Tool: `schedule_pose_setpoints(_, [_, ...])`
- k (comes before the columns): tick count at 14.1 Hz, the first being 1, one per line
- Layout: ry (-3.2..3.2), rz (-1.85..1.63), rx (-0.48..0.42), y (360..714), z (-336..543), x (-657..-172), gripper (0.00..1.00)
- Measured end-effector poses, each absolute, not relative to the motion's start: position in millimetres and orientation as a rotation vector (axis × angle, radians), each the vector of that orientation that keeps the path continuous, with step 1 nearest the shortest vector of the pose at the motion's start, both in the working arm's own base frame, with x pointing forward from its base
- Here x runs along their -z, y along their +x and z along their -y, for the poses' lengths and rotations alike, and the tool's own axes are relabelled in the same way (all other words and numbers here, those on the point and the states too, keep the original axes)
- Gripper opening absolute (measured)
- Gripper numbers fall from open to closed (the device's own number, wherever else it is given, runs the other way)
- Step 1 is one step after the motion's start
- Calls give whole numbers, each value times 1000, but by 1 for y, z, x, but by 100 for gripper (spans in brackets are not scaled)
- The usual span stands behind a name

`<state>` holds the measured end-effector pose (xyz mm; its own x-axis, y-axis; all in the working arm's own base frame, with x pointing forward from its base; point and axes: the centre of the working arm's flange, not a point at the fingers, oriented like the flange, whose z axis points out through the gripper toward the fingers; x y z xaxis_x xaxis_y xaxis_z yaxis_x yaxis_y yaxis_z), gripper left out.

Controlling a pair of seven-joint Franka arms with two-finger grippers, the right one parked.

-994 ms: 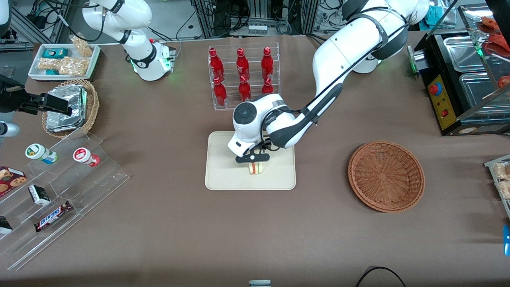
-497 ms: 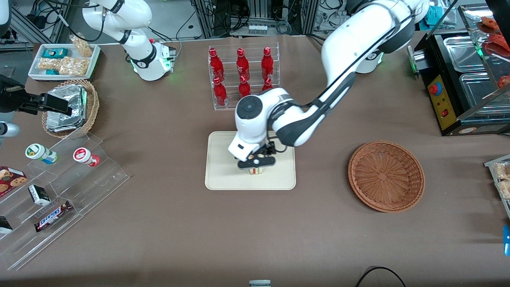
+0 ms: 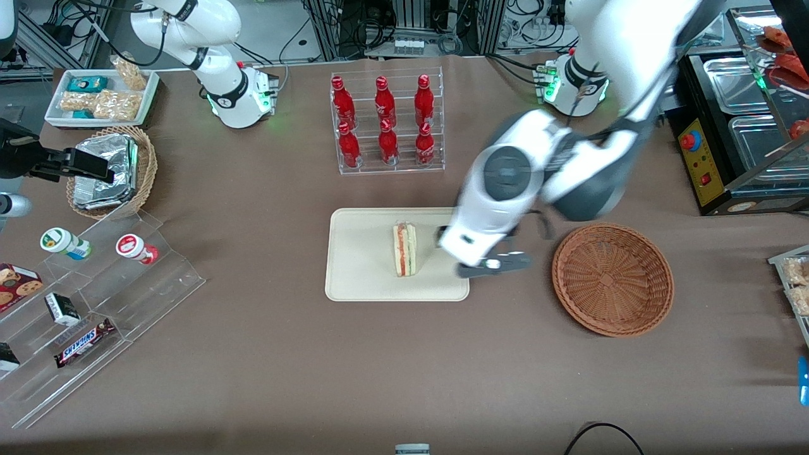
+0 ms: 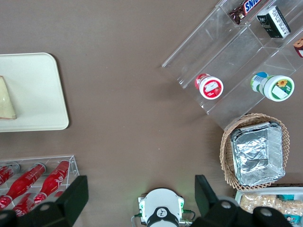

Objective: Place sandwich from basket to tray

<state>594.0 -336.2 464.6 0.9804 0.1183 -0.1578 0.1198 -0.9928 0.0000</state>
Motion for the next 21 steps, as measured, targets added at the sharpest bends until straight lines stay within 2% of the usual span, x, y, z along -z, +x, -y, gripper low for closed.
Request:
schedule_pose_setpoints(4, [3142,-186,401,603,188,-528,100])
schedule_pose_setpoints(8, [3141,-276,389,596,80,-575,100])
schedule_pose_setpoints(11, [3149,-260,416,587,62,-586,100])
schedule_pose_setpoints(19, [3154,-319,354,581,45,-609,100])
schedule_pose_setpoints(21, [3168,-335,388,568,43,-620,100])
